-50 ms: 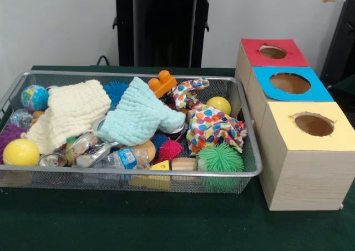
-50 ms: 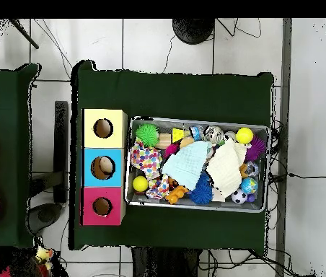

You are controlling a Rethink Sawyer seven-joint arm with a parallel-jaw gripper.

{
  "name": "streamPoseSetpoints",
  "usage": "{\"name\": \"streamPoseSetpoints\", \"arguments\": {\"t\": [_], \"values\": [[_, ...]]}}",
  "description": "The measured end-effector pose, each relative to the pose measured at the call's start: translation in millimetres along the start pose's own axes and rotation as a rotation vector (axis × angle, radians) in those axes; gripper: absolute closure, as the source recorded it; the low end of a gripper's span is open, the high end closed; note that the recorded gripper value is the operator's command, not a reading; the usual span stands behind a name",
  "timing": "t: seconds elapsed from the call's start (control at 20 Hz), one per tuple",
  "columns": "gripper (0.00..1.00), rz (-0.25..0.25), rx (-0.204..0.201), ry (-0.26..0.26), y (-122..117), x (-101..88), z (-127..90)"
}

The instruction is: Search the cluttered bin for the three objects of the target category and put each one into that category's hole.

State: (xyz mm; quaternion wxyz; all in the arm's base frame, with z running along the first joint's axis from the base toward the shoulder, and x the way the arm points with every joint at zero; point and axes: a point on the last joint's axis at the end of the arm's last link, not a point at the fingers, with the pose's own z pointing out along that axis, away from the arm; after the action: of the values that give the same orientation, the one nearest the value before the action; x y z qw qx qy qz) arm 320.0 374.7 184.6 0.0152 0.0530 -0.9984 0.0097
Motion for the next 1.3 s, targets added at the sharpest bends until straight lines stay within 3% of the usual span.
{"name": "streamPoseSetpoints", "arguments": {"t": [0.3,0.6,1.0,1.3], "values": [[1.00,-0.085,0.045,0.047,-13.6,14.9,41.3],[1.00,-0.149,0.057,0.079,-22.3,28.3,73.7],[1.00,-0.188,0.052,0.083,-25.6,36.9,91.6],[1.00,-0.190,0.052,0.078,-26.2,37.5,92.6]]}}
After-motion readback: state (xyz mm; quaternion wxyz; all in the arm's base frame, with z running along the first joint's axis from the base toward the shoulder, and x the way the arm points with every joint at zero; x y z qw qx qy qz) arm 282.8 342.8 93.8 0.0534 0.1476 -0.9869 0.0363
